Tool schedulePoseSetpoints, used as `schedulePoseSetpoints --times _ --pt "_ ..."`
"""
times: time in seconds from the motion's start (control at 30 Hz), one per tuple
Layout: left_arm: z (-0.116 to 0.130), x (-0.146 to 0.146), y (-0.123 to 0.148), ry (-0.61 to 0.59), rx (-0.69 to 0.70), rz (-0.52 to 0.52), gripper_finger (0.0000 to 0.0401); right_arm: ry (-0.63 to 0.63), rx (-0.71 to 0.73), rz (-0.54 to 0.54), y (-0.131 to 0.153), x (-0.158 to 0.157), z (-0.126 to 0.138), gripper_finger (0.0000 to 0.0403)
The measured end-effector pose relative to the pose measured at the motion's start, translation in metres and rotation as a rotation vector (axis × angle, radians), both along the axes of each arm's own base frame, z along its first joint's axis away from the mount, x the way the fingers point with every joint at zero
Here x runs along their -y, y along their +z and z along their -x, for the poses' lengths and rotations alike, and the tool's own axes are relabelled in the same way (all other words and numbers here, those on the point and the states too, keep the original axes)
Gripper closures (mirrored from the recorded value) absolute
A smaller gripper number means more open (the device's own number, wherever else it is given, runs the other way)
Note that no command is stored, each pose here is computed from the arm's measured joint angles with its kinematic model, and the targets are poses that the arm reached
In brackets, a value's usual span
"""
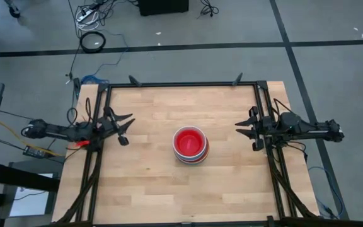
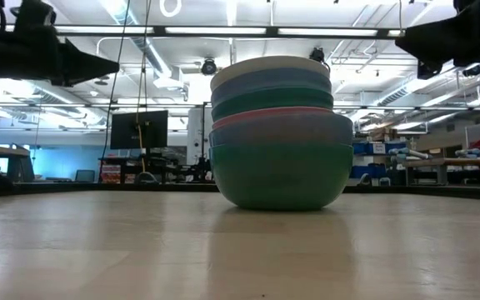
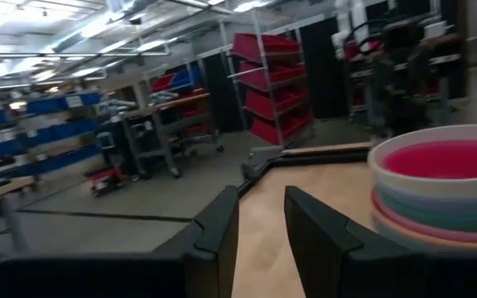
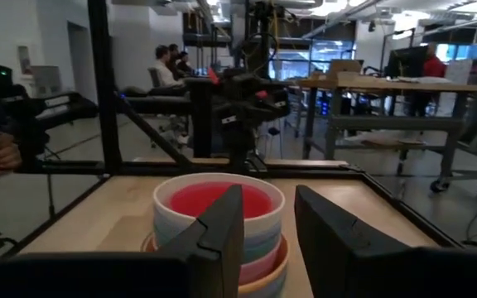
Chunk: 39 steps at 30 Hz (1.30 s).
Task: Nest bowls inside each other
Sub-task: Return to Home Position
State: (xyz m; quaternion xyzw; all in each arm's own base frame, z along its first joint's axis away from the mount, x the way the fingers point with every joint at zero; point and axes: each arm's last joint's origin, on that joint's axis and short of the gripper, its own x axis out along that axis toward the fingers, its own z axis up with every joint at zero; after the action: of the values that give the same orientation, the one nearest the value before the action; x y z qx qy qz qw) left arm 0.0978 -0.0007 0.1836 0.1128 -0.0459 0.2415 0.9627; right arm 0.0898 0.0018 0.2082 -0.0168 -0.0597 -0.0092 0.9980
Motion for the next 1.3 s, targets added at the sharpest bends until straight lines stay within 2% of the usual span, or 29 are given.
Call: schedulePoseSetpoints --times 0.17,0.27,0.4,0.6,0.77,1.0,1.3 --pt "0.0 -0.009 -0.002 0.066 -0.026 -0.009 0.0293 -0.028 -0.022 0.014 -0.002 0.002 0.0 0.0302" --pt "-0.001 -0.013 -0.002 0.047 -0.024 -0.019 0.0293 -0.072 -0.047 0.008 -0.005 0.004 0.0 0.0302" --pt "-0.003 -0.016 -0.005 -0.041 -0.031 0.014 0.0293 -0.088 -0.07 0.004 -0.007 0.006 0.0 0.0302" --pt "-0.004 -0.017 -0.015 -0.173 -0.08 0.146 0.0293 -0.077 -0.089 -0.002 -0.009 0.006 0.0 0.0302" --pt "-0.005 -0.013 -0.01 -0.338 -0.05 0.151 0.0293 -0.064 -0.089 0.0 -0.009 0.006 -0.001 0.0302" --pt "-0.005 -0.012 -0.019 -0.35 -0.139 0.182 0.0293 -0.065 -0.102 0.007 -0.01 0.006 -0.001 0.0302" --pt "-0.005 -0.013 -0.011 -0.34 -0.089 0.11 0.0293 -0.108 -0.102 0.007 -0.01 0.007 0.0 0.0302"
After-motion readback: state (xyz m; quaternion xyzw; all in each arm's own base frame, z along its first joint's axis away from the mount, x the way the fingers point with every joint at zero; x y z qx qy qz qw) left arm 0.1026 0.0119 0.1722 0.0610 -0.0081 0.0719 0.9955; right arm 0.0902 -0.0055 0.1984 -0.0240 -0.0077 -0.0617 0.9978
